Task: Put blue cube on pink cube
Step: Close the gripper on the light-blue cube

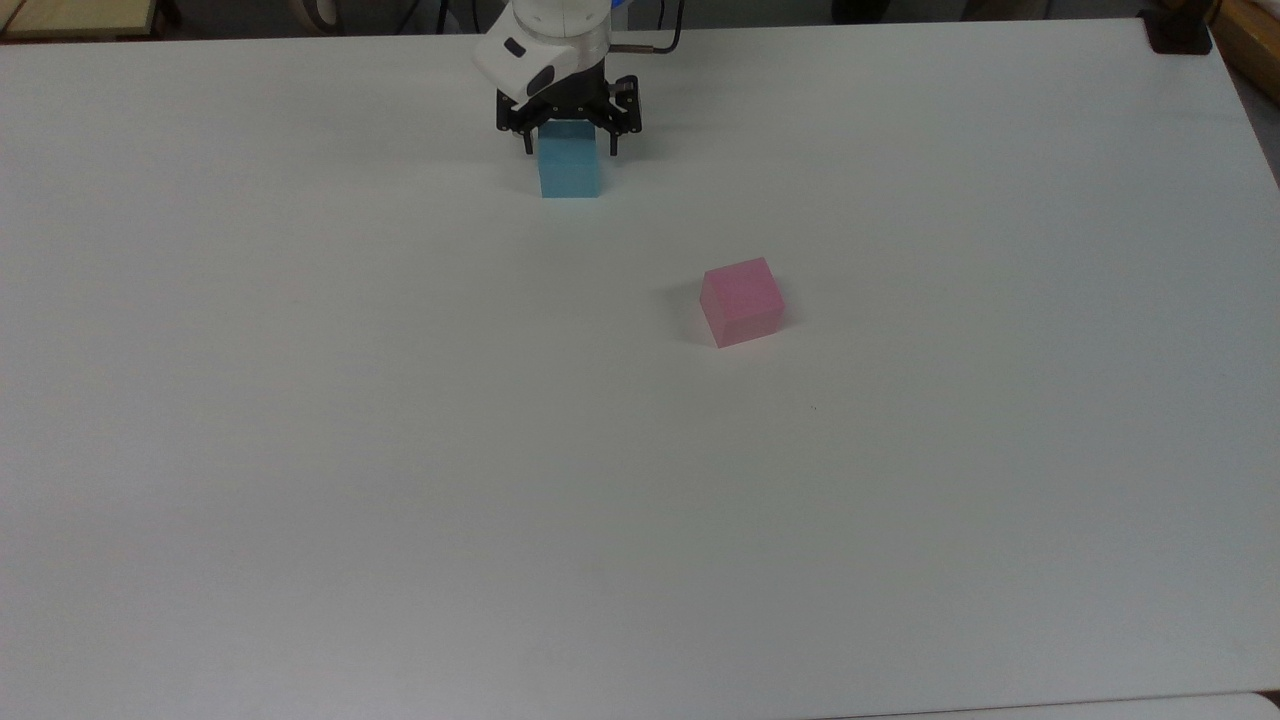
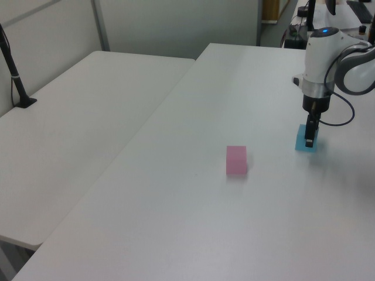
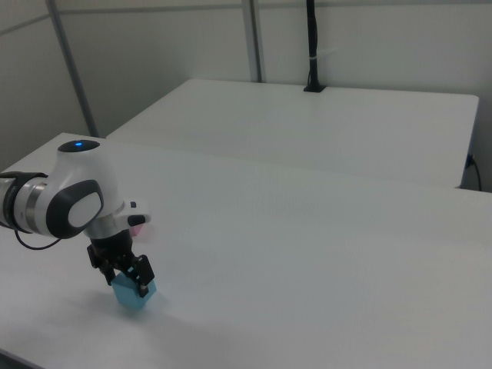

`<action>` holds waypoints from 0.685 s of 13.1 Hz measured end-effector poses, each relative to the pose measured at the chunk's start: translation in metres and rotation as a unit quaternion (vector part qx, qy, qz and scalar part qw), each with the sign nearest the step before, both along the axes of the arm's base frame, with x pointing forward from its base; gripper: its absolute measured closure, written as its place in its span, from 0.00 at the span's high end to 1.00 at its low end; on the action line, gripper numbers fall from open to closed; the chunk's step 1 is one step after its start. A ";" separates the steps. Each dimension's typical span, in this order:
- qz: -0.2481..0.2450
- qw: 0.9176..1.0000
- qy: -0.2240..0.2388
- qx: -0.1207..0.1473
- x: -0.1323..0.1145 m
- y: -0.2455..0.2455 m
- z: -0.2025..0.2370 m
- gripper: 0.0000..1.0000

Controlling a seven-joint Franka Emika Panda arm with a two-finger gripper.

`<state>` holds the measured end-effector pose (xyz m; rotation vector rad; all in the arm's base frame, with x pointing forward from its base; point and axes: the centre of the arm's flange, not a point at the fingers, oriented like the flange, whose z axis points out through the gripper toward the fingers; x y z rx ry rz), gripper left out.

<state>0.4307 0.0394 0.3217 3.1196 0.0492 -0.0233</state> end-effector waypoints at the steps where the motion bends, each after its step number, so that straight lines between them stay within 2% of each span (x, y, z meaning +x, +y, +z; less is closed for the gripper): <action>1: 0.000 1.000 -0.004 0.001 0.000 0.000 -0.001 0.98; 4: 0.000 1.000 -0.008 0.001 0.000 0.000 -0.002 0.86; 6: 0.000 1.000 -0.013 0.002 0.001 0.000 0.000 0.65; 9: 0.000 1.000 -0.018 0.002 0.003 0.000 0.000 0.64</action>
